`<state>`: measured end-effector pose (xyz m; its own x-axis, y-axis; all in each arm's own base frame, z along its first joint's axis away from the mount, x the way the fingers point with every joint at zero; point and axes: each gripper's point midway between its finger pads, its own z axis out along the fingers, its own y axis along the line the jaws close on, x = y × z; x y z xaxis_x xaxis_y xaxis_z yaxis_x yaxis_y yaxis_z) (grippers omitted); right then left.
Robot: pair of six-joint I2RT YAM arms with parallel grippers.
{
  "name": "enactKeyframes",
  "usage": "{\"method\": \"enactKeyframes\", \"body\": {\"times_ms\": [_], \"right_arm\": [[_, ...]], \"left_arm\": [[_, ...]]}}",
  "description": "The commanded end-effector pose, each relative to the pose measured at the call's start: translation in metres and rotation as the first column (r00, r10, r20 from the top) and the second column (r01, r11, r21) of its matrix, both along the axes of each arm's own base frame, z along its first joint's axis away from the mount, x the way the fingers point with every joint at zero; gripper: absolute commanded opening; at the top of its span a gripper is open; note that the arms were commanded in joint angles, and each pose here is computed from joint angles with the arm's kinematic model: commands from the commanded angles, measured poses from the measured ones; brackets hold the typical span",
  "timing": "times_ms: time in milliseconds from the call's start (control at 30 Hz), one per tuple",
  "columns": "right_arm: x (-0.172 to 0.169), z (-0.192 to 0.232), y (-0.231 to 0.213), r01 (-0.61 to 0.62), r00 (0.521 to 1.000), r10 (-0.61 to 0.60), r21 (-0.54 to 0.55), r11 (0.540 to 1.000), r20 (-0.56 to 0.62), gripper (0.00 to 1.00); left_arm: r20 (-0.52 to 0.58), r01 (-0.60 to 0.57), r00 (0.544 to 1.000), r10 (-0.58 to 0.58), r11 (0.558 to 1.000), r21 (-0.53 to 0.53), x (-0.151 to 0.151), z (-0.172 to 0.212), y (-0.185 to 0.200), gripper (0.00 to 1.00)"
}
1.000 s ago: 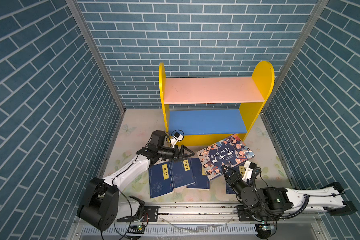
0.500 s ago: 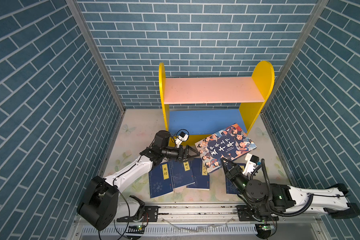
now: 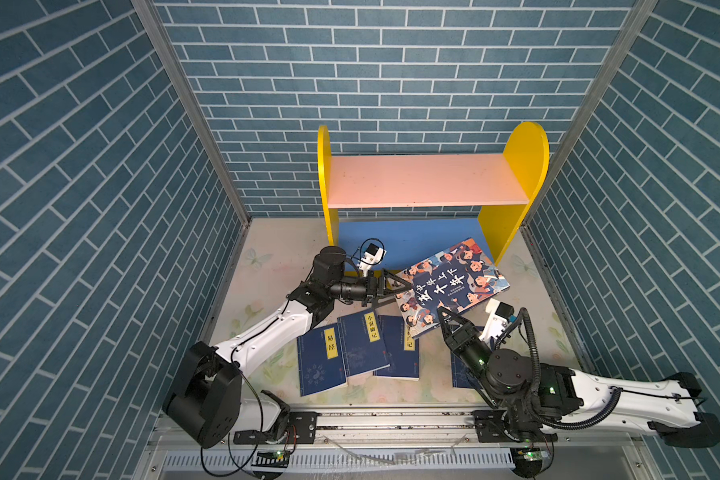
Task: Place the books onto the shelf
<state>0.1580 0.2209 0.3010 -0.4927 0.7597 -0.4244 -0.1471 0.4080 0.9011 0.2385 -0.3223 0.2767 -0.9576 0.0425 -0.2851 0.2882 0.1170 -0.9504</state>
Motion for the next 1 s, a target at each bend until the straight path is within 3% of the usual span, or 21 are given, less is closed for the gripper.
{"method": "enactKeyframes", "body": {"times_ms": [0,267,500,667,833,967], "right_arm": [[0.004,0.066,-0.006,0.003,0.997,-0.018,0.175,0.984,0.081,0.0],[0.011,0.078,-0.002,0.007,0.994,-0.031,0.222,0.975,0.106,0.0],[0.019,0.082,0.012,-0.006,0.994,-0.023,0.255,0.967,0.111,0.0],[0.022,0.08,0.023,-0.019,0.994,-0.009,0.264,0.964,0.105,0.0],[0.024,0.076,0.032,-0.027,0.995,0.002,0.258,0.966,0.098,0.0],[0.024,0.079,0.04,-0.044,0.994,0.02,0.224,0.973,0.108,0.18]], "left_arm": [[0.007,-0.028,1.0,0.028,0.999,-0.035,0.009,0.016,-0.006,0.97],[0.019,-0.041,0.999,0.042,0.996,-0.075,0.011,0.033,-0.006,0.88],[-0.001,-0.034,0.999,0.034,0.99,-0.134,0.02,0.06,-0.012,0.59],[-0.019,-0.048,0.999,0.045,0.987,-0.151,0.022,0.067,-0.012,0.47],[-0.013,-0.049,0.999,0.047,0.98,-0.191,0.022,0.083,-0.008,0.2],[0.005,-0.047,0.999,0.05,0.967,-0.251,0.021,0.105,0.0,0.0]]}}
